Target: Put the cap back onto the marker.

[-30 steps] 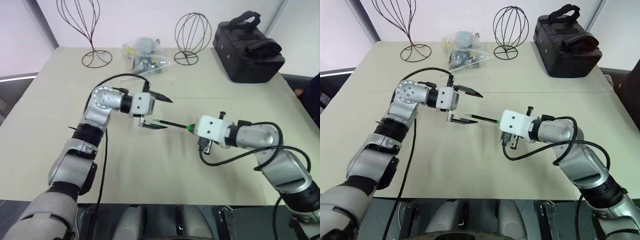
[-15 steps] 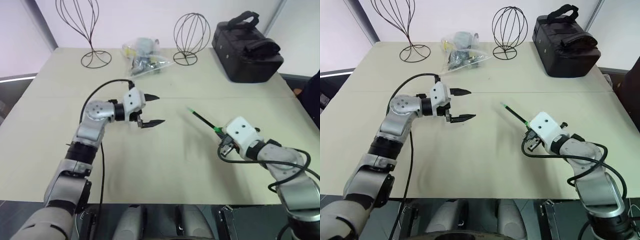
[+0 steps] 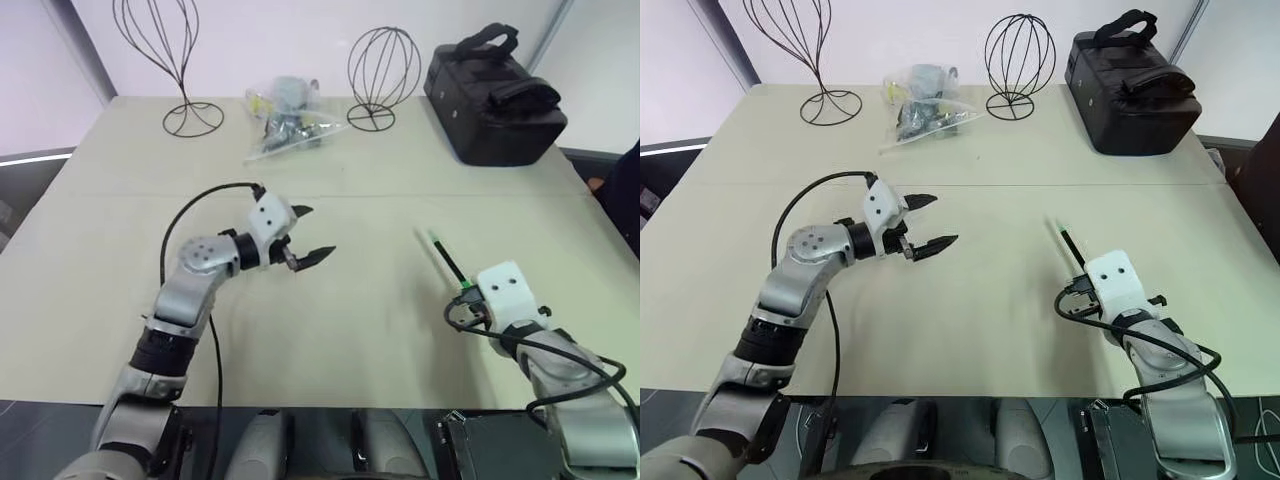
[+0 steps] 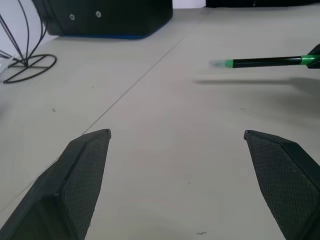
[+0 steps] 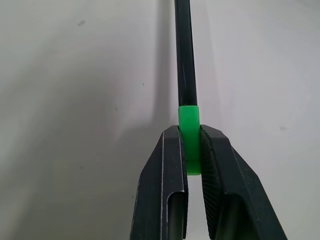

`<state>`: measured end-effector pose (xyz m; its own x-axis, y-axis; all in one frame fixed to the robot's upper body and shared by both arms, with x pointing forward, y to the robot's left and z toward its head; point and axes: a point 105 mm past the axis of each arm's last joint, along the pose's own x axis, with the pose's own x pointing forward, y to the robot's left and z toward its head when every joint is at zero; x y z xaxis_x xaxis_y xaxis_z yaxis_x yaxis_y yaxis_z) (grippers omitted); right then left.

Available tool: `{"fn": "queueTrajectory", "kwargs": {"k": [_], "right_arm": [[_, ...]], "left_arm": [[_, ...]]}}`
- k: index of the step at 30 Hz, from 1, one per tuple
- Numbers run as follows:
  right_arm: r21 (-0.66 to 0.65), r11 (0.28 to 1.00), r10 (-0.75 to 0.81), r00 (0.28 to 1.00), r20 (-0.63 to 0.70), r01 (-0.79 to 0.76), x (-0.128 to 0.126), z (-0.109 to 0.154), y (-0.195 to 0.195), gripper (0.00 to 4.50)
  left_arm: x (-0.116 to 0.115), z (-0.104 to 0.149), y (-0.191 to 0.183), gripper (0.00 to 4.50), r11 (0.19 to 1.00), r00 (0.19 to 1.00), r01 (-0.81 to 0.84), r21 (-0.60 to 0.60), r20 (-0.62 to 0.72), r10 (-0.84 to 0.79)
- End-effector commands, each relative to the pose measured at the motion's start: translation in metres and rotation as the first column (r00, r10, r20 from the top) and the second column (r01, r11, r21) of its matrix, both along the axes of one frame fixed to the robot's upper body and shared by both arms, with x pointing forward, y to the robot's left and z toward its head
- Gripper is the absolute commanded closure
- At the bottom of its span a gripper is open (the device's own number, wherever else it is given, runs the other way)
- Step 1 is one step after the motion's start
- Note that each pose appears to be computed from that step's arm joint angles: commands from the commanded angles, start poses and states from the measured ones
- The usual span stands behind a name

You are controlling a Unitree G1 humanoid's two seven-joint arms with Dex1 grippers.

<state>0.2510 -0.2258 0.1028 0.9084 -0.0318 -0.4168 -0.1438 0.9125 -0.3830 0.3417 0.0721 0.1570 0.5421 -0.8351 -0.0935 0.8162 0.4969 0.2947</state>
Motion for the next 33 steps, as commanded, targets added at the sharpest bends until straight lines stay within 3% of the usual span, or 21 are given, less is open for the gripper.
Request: {"fn": "queueTrajectory", "kwargs": {"k": [1,8,11,17,26,33], "right_arm": [[0.013,1.000,-0.022,0.999,0.044,0.021,-0.002,0.008,0.000,4.50],[0.055,0.997,-0.050,0.999,0.020,0.049,-0.003,-0.002,-0.002,4.50],[0.055,0.998,-0.046,0.999,0.016,0.045,-0.003,-0.003,-0.002,3.19],[0.058,0.998,-0.034,0.999,0.013,0.033,-0.005,-0.001,-0.002,0.03],[0.083,0.995,0.056,0.998,0.042,-0.059,-0.019,0.030,-0.001,0.03],[0.100,0.971,0.215,0.976,0.038,-0.218,-0.036,0.051,0.007,0.03]], "left_arm": [[-0.004,0.012,-0.004,0.04,1.000,0.999,0.003,-0.020,0.036,-0.002],[-0.002,0.011,-0.001,0.04,0.999,1.000,-0.017,-0.039,-0.019,0.016],[-0.003,0.010,0.000,0.00,0.999,1.000,-0.015,-0.029,-0.028,0.014],[-0.007,0.009,-0.001,0.00,0.999,0.998,0.039,-0.022,-0.057,-0.040],[-0.033,0.012,0.002,0.00,0.949,0.950,0.306,0.075,-0.083,-0.300],[-0.034,0.011,0.009,0.00,0.912,0.922,0.386,0.139,-0.093,-0.376]]}}
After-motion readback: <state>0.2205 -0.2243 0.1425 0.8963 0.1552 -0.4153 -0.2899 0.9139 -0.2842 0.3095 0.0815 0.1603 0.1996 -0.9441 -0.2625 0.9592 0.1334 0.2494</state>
